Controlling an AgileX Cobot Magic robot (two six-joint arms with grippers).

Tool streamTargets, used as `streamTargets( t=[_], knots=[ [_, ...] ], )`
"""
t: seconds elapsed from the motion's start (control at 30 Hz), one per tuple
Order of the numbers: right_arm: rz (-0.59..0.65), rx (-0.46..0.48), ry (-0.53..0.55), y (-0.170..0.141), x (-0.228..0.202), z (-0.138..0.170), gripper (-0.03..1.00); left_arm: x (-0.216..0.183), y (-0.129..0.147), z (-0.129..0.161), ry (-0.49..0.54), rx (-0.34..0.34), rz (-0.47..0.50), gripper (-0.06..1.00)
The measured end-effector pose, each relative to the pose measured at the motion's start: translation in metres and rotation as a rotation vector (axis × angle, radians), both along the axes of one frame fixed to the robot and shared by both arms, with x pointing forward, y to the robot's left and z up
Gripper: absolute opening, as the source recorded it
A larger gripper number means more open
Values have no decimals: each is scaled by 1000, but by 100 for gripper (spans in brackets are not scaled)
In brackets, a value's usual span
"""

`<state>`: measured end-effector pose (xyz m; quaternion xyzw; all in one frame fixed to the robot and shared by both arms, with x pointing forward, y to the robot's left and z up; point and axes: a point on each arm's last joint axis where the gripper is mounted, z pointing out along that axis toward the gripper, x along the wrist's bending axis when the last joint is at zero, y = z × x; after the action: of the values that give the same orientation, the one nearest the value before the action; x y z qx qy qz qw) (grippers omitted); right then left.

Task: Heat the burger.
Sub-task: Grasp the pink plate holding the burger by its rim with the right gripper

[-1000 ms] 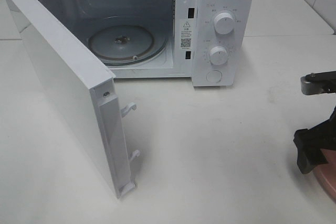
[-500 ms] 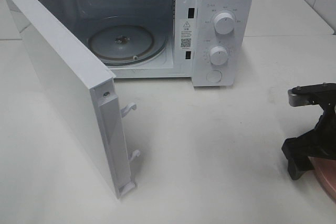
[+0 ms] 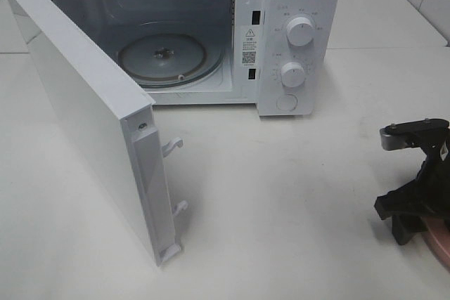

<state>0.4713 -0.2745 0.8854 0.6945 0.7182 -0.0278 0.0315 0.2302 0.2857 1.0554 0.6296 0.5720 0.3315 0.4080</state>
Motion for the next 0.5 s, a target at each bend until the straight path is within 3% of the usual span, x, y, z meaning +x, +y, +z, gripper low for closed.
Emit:
streamTargets(
  t=[0.03, 0.07, 0.13, 0.17, 0.2, 0.27, 0.5],
  knots=[
    [0, 0, 0, 0, 0, 0, 71, 0, 0, 0, 0, 0, 0, 97],
    [4, -3, 2, 0, 0, 0, 62, 0, 0, 0, 0, 0, 0, 97],
    [4, -3, 2, 0, 0, 0, 57, 0, 0, 0, 0, 0, 0, 97],
    [4, -4, 0, 0, 0, 0, 45, 0, 0, 0, 0, 0, 0, 97],
    [4, -4, 0, 0, 0, 0, 45, 0, 0, 0, 0, 0, 0, 97],
    [-13, 1, 2, 0, 0, 1, 18, 0, 0, 0, 0, 0, 0, 97],
    [-27, 1, 11, 0, 0, 2, 12, 0, 0, 0, 0, 0, 0, 97]
  ],
)
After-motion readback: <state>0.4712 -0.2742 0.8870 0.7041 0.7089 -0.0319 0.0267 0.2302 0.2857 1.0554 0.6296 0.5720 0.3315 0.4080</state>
